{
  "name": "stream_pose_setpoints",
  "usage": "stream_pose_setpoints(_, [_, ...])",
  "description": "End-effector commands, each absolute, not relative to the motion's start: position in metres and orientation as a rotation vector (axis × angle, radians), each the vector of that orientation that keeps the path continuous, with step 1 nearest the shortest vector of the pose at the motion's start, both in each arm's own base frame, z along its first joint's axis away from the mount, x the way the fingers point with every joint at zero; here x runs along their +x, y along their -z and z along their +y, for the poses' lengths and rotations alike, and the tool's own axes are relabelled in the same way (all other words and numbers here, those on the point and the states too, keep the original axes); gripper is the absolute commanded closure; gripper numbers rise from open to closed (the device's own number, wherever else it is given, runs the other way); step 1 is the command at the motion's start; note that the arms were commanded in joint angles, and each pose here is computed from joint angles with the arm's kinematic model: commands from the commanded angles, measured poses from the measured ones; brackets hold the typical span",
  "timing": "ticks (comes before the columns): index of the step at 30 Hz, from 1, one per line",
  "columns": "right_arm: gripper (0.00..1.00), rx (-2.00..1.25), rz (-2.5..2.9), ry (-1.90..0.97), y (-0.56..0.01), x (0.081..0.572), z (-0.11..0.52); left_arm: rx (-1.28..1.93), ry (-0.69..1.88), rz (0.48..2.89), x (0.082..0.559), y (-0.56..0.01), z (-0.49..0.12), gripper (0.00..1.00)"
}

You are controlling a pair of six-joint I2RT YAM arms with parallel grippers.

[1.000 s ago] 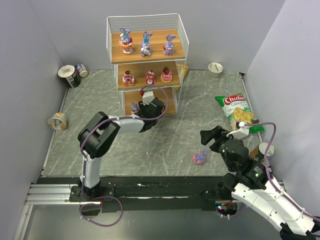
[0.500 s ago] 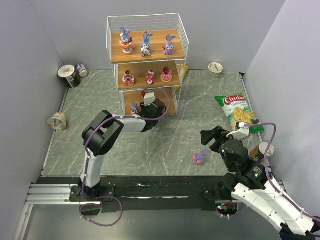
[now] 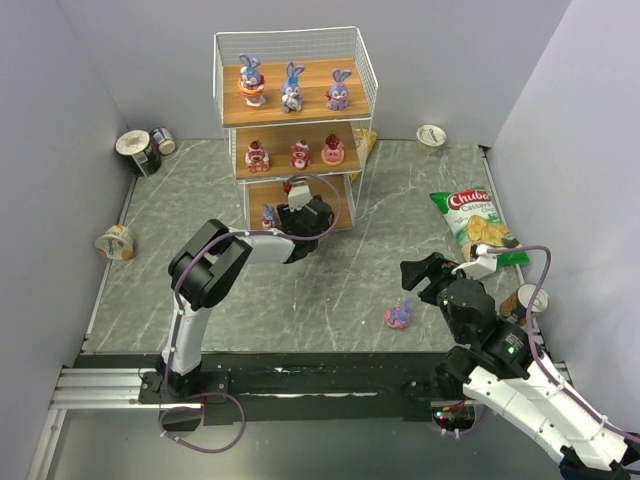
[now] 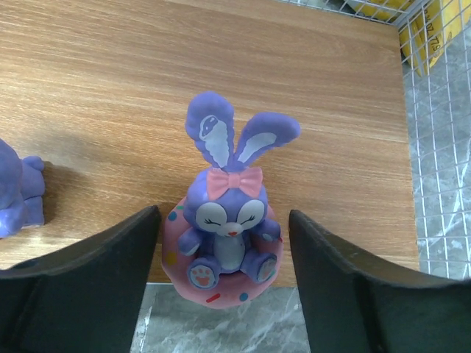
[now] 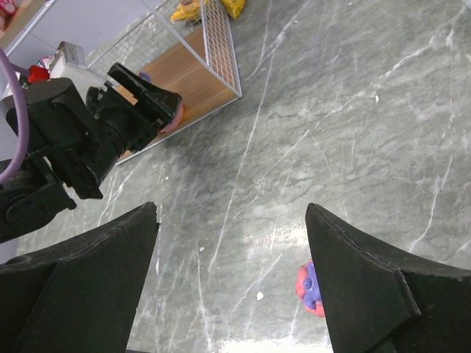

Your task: Place and organize the plastic toys onto the shelf

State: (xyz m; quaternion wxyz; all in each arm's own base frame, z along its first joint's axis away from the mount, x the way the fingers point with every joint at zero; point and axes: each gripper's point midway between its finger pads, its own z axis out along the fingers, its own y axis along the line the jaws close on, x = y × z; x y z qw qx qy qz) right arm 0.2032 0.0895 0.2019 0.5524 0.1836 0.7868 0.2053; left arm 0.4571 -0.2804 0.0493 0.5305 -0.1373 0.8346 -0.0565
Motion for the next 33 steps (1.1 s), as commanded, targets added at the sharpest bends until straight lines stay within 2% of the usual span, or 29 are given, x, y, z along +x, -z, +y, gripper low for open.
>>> stream_pose_setpoints(1, [0.12,0.442,1.823,-0.491,-0.210,0.207,0.089,-0.345,0.152,1.974,0.462,-0.056,-0.276,0.20])
stream_pose_setpoints(7, [0.12,0.444,1.825,-0.498,-0.208,0.206,0.089,-0.341,0.168,1.963,0.459,-0.064,-0.280,0.12])
stream_pose_setpoints(14, [0.12,0.447,1.828,-0.500,-0.206,0.206,0.089,-0.333,0.196,1.964,0.444,-0.069,-0.289,0.13])
stream_pose_setpoints(18, [0.12,0.444,1.830,-0.504,-0.205,0.206,0.090,-0.337,0.213,1.966,0.438,-0.068,-0.293,0.17])
stream_pose_setpoints(24, [0.12,0.445,1.831,-0.497,-0.203,0.206,0.089,-0.343,0.179,1.987,0.437,-0.058,-0.292,0.29])
stream_pose_setpoints(33, [0.12,0.446,1.829,-0.492,-0.203,0.207,0.090,-0.384,0.100,1.980,0.440,-0.053,-0.276,0.34])
